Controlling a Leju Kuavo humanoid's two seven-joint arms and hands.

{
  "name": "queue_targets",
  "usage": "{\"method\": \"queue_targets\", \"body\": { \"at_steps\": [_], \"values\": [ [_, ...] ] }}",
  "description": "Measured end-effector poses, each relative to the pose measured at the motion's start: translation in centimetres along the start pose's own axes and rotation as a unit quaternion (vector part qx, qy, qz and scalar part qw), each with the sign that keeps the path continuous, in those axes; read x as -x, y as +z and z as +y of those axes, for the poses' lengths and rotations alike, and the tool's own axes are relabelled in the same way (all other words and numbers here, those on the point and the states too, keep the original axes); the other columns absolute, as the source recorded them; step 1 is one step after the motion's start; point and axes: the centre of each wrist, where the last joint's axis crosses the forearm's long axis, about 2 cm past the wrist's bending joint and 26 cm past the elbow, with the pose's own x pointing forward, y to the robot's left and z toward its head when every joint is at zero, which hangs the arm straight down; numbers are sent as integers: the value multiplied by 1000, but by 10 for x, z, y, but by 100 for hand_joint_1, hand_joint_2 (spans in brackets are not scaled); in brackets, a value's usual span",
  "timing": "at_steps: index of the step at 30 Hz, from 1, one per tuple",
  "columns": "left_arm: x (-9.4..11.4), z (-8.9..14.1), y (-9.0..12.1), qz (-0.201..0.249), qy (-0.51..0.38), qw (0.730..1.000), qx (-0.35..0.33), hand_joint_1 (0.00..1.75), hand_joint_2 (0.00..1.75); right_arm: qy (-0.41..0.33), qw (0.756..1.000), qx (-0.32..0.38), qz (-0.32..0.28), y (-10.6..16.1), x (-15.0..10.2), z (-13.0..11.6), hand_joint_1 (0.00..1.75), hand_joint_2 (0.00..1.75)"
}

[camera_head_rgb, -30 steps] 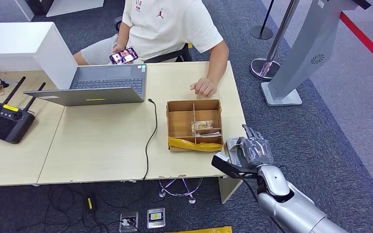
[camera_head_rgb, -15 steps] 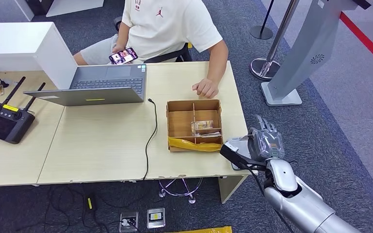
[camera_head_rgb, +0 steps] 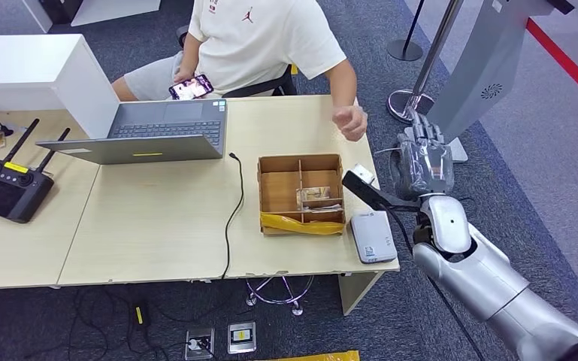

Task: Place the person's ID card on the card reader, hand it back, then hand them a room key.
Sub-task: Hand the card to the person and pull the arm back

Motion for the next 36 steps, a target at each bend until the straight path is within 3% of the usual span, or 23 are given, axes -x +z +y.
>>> {"method": "queue_targets", "body": {
  "at_steps": [6, 11, 16, 23, 24, 25, 27, 28, 29, 36],
  "values": [
    [-1, -2, 0, -2, 10, 1000, 0, 0, 0, -23, 997, 62, -48, -40, -31, -38, 175, 175],
    [-1, -6, -1, -2, 11, 1000, 3, 0, 0, -30, 994, 72, -78, -62, -60, -57, 175, 175],
    [-1, -7, -1, -3, 12, 1000, 5, 0, 0, -16, 994, 53, -95, -72, -76, -62, 175, 175],
    [-2, -6, -1, -4, 7, 1000, 6, 0, 0, 4, 995, 18, -97, -74, -78, -57, 175, 175],
    [-2, -6, -1, -3, 7, 1000, 6, 0, 0, 5, 995, 14, -96, -74, -78, -56, 166, 175],
    [-2, -6, -1, -3, 6, 1000, 6, 0, 0, 7, 995, 11, -95, -74, -78, -55, 138, 175],
    [-3, -6, -1, -2, 4, 1000, 7, 0, 0, 10, 996, 7, -93, -73, -77, -53, 52, 175],
    [-3, -6, -1, -2, 2, 1000, 7, 0, 0, 11, 996, 5, -92, -73, -77, -52, 17, 175],
    [-3, -6, -1, -2, 1, 1000, 8, 0, 0, 12, 996, 3, -90, -73, -77, -52, 1, 175],
    [-5, -7, -2, -2, -6, 1000, 10, 0, 0, 5, 996, 19, -87, -72, -76, -49, 0, 175]
  ]
}}
